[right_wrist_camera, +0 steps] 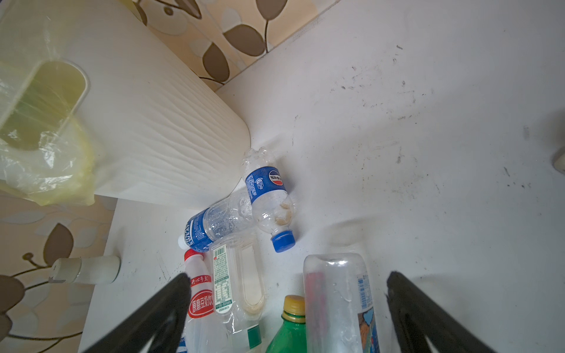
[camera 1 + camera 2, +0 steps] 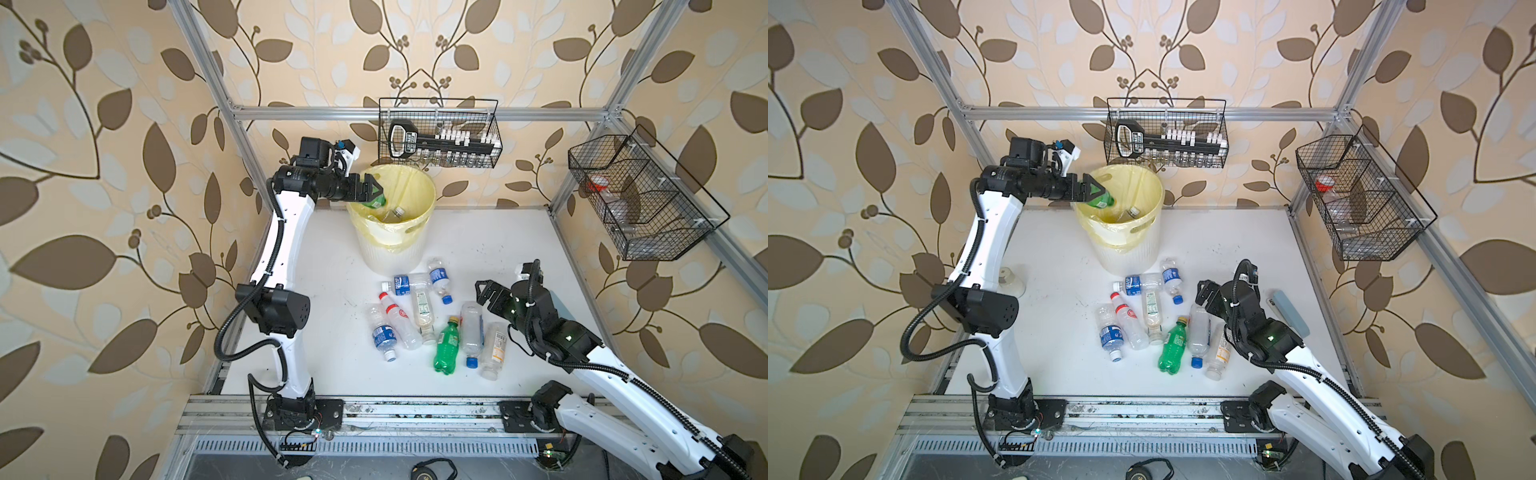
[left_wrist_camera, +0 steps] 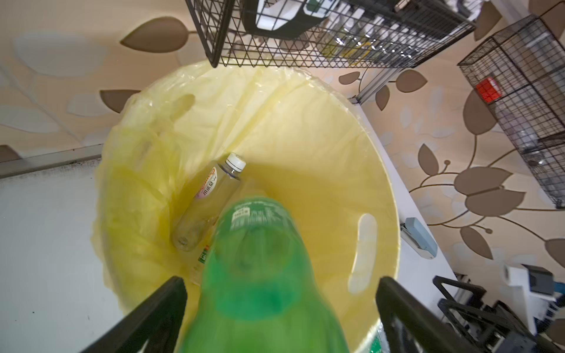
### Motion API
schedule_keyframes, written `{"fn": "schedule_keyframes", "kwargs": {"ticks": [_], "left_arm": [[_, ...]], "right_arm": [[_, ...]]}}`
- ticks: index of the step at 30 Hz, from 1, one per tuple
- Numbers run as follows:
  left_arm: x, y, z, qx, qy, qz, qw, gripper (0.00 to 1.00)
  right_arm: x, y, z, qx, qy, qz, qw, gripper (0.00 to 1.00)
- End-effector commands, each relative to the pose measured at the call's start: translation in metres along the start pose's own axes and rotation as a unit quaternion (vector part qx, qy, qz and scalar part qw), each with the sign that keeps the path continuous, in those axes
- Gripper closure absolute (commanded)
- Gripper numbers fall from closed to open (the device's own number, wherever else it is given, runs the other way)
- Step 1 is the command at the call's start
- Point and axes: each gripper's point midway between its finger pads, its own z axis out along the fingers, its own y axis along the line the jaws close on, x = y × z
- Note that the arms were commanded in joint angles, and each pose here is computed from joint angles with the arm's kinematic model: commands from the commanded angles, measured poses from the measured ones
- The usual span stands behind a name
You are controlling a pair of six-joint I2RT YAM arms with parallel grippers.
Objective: Throw the plastic bottles in the bin
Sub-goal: Throw the plastic bottle into the trash bin.
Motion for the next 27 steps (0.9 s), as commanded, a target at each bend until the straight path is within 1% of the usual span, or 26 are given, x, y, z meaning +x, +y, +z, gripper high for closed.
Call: {"fn": "schedule_keyframes", "kwargs": {"ticks": [1,4,6,11,14,15,19,24,27], "left_arm": [[-0.023,-0.010,-0.069,-0.045,-0.062,0.012,0.997,0.01],[-0.029,-0.020,-0.097,-0.064,-0.104,0.036,0.992,0.01],[-0.027,-0.027,-0.112,-0.070,-0.123,0.052,0.989,0.01],[-0.010,-0.025,-0.133,-0.106,-0.144,0.083,0.980,0.01],[0.010,-0.008,-0.130,-0.144,-0.133,0.081,0.977,0.01],[0.014,-0.009,-0.138,-0.153,-0.139,0.085,0.975,0.01],[0.038,0.002,-0.134,-0.172,-0.115,0.080,0.975,0.01],[0.067,0.009,-0.128,-0.174,-0.095,0.075,0.977,0.01],[0.088,0.009,-0.119,-0.157,-0.081,0.075,0.981,0.01]], "right_arm": [[-0.001,-0.013,-0.006,0.018,-0.009,0.003,1.000,0.00],[-0.003,-0.019,-0.009,0.027,-0.017,-0.001,0.999,0.00],[-0.002,-0.019,-0.009,0.028,-0.017,0.000,0.999,0.00],[-0.003,-0.016,-0.007,0.024,-0.017,0.009,1.000,0.00],[-0.008,-0.021,-0.008,0.042,-0.026,0.029,0.998,0.00],[-0.008,-0.022,-0.008,0.044,-0.027,0.033,0.998,0.00],[-0.008,-0.025,-0.011,0.049,-0.034,0.056,0.997,0.00],[-0.011,-0.025,-0.019,0.038,-0.050,0.061,0.996,0.00],[-0.008,-0.023,-0.022,0.037,-0.030,0.032,0.998,0.00]]}}
